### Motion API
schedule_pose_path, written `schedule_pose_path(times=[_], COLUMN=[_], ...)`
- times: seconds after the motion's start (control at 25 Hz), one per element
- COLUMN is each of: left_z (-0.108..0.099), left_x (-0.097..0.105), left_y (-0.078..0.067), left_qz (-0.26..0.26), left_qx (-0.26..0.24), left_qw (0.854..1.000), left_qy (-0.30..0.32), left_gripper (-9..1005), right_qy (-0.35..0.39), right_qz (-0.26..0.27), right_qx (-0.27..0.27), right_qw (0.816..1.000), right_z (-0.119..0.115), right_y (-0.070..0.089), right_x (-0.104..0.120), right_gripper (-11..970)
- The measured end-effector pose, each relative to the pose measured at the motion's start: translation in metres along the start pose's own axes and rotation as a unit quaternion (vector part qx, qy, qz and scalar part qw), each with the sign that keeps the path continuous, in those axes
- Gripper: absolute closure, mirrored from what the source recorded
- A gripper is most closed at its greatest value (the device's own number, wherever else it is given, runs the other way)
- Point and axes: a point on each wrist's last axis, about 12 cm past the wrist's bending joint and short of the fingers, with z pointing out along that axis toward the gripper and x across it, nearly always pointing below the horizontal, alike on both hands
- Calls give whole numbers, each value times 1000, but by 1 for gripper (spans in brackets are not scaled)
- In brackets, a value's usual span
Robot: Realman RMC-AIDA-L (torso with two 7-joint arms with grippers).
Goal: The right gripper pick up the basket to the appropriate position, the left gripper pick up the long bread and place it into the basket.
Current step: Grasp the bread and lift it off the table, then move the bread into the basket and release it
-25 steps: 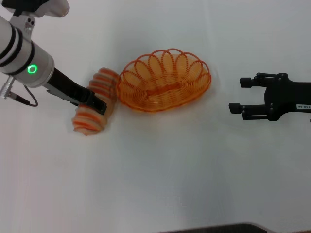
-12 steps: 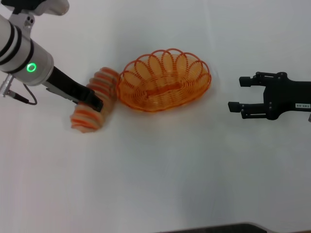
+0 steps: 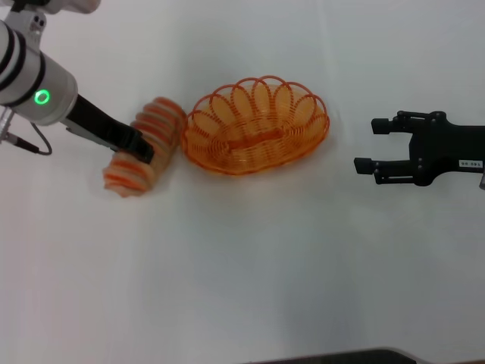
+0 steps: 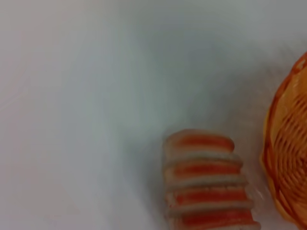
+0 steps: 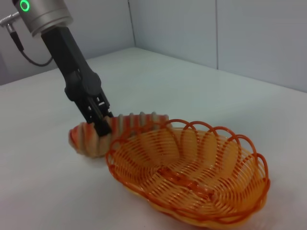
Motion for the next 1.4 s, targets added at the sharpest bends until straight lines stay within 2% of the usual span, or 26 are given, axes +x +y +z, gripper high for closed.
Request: schedule_pose_path(times=[0.24,0.56,0.64,0.76,1.0,1.28,1.4], left_z=[-12,-39,-45,-50,-48,-31,-25], left_x=[-5,-18,-22,-24,-27,-28,-31], left_y=[3,3,-3,-18,-46,-74,-80], left_qz=[28,120,157,217,309,370,376], left_qx=[-21,-48,-32,20,82,98,95], left_qw=[999,989,983,969,940,919,916], left_qy=[-20,-76,-94,-114,-120,-97,-101], left_gripper=[553,605,619,651,705,738,751], right_qy=[-1,1,3,5,9,12,13], right_qz=[-1,-9,-10,-13,-16,-18,-19], right_qx=[-2,-9,-13,-17,-23,-27,-30], right_qw=[1000,1000,1000,1000,1000,999,999], right_z=[2,6,7,9,11,12,13], right_y=[0,0,1,1,2,3,4], right_x=[-1,-4,-5,-6,-7,-6,-6], right_gripper=[119,118,118,118,119,122,124])
